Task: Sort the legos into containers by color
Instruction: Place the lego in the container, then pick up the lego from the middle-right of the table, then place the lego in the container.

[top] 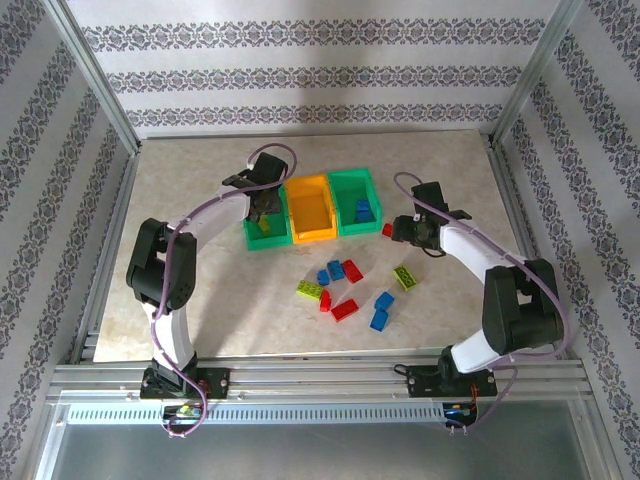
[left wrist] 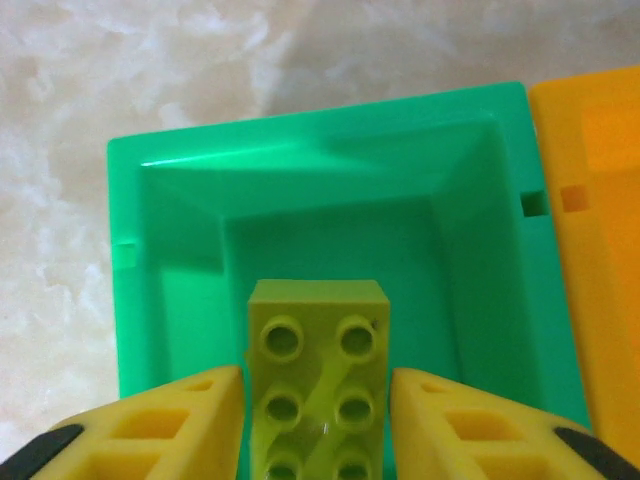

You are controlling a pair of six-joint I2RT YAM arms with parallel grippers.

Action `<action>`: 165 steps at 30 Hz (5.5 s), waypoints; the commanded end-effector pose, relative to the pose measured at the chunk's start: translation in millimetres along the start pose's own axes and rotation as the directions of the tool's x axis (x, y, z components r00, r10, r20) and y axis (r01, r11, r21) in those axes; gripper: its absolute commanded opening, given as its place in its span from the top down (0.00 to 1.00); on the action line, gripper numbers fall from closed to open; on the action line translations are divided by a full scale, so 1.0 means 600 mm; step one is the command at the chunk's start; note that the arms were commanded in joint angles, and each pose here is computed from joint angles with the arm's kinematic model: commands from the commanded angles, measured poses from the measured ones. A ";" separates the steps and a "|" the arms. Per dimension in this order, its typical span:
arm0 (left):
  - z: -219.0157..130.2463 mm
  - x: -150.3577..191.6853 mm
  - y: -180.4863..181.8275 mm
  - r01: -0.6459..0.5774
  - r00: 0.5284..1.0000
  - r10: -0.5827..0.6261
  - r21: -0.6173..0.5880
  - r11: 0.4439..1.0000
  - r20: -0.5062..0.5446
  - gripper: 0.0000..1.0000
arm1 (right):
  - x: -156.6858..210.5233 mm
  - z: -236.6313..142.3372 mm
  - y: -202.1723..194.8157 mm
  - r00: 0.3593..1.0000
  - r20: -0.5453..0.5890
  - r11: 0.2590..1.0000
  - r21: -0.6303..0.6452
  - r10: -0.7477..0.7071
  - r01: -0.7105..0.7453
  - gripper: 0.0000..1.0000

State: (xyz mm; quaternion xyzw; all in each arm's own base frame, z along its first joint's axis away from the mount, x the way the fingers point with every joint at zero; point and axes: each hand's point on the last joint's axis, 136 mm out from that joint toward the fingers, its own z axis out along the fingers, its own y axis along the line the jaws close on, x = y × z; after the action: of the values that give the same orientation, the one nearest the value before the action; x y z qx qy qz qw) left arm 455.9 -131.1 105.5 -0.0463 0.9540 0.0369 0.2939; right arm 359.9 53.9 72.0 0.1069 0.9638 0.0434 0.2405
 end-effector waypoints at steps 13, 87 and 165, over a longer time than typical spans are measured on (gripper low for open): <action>-0.021 -0.013 -0.001 0.081 0.996 -0.082 0.070 0.994 0.024 0.49 | -0.034 0.027 0.030 0.998 0.021 0.996 -0.072 -0.057 0.059 0.35; -0.113 -0.016 0.062 0.184 0.969 -0.204 0.143 0.972 0.137 0.00 | 0.070 0.076 0.051 0.965 -0.254 0.998 0.004 -0.062 0.065 0.47; -0.172 0.001 0.152 0.291 0.907 -0.315 0.124 0.949 0.280 0.00 | -0.032 0.011 0.435 0.917 0.003 0.915 -0.060 -0.400 0.399 0.48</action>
State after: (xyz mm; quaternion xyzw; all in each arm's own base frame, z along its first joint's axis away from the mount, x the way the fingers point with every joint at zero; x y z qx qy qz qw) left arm 386.8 -59.9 180.6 -0.1603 0.8941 -0.0377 0.4166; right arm 430.5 307.6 77.2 -0.1001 0.9708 0.0234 0.2168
